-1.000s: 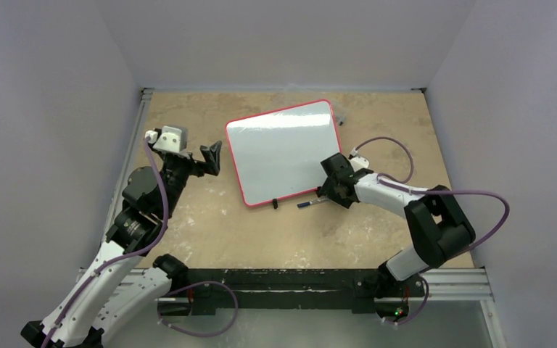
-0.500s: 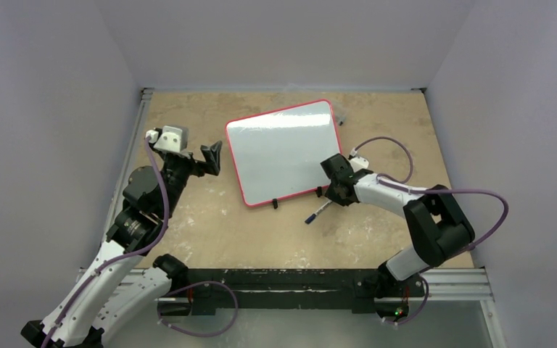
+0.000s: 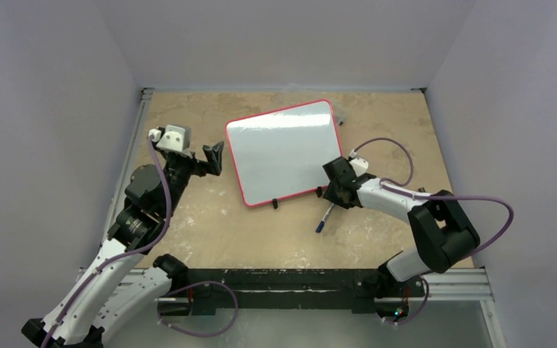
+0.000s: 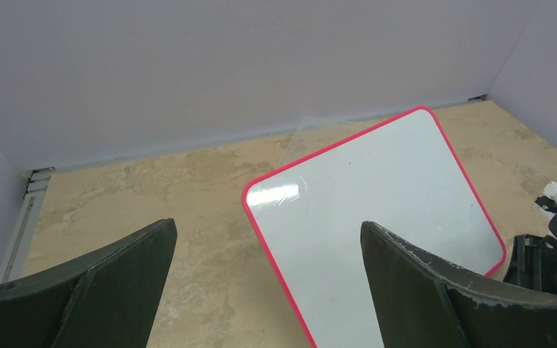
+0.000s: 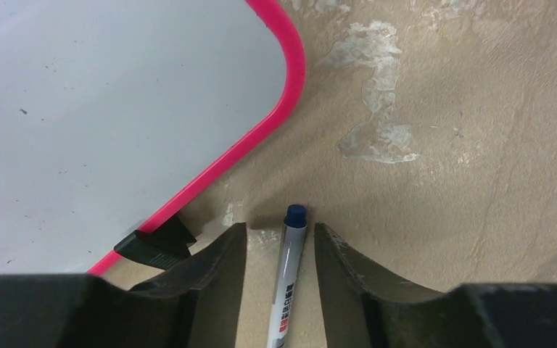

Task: Write a sentence on the whiteboard
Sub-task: Open the whiteboard marker at the center of the board.

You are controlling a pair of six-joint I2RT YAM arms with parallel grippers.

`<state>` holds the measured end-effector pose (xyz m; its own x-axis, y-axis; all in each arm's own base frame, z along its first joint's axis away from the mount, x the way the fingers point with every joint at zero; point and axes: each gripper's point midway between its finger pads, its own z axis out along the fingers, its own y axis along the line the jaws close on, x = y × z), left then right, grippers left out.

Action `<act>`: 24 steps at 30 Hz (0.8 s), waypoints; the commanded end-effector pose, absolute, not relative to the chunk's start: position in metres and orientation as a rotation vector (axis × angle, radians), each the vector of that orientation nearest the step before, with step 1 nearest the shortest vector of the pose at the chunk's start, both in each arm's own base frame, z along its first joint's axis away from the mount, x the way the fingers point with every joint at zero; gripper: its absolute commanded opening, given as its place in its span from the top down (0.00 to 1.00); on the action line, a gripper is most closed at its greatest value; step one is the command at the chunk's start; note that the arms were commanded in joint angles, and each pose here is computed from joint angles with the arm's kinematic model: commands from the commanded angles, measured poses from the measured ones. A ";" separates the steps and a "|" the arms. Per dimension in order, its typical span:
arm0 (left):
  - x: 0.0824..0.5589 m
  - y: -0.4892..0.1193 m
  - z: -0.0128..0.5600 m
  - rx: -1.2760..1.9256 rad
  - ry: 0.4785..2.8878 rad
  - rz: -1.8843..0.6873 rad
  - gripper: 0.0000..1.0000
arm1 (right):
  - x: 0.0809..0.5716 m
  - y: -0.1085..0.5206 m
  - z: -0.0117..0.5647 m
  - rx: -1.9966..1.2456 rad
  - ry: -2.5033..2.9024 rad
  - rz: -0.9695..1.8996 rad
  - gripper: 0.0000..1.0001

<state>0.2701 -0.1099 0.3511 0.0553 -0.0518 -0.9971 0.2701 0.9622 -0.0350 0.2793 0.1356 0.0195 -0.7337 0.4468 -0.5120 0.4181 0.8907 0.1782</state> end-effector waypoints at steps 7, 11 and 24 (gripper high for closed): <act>0.264 -0.111 0.371 0.170 1.451 -0.284 0.00 | 0.254 0.137 -0.015 0.511 2.644 0.042 1.00; 0.266 -0.113 0.369 0.172 1.460 -0.285 0.00 | 0.250 0.134 -0.010 0.515 2.635 0.046 1.00; 0.253 -0.134 0.375 0.262 1.430 -0.394 0.01 | 0.245 0.133 0.080 0.587 2.464 0.244 1.00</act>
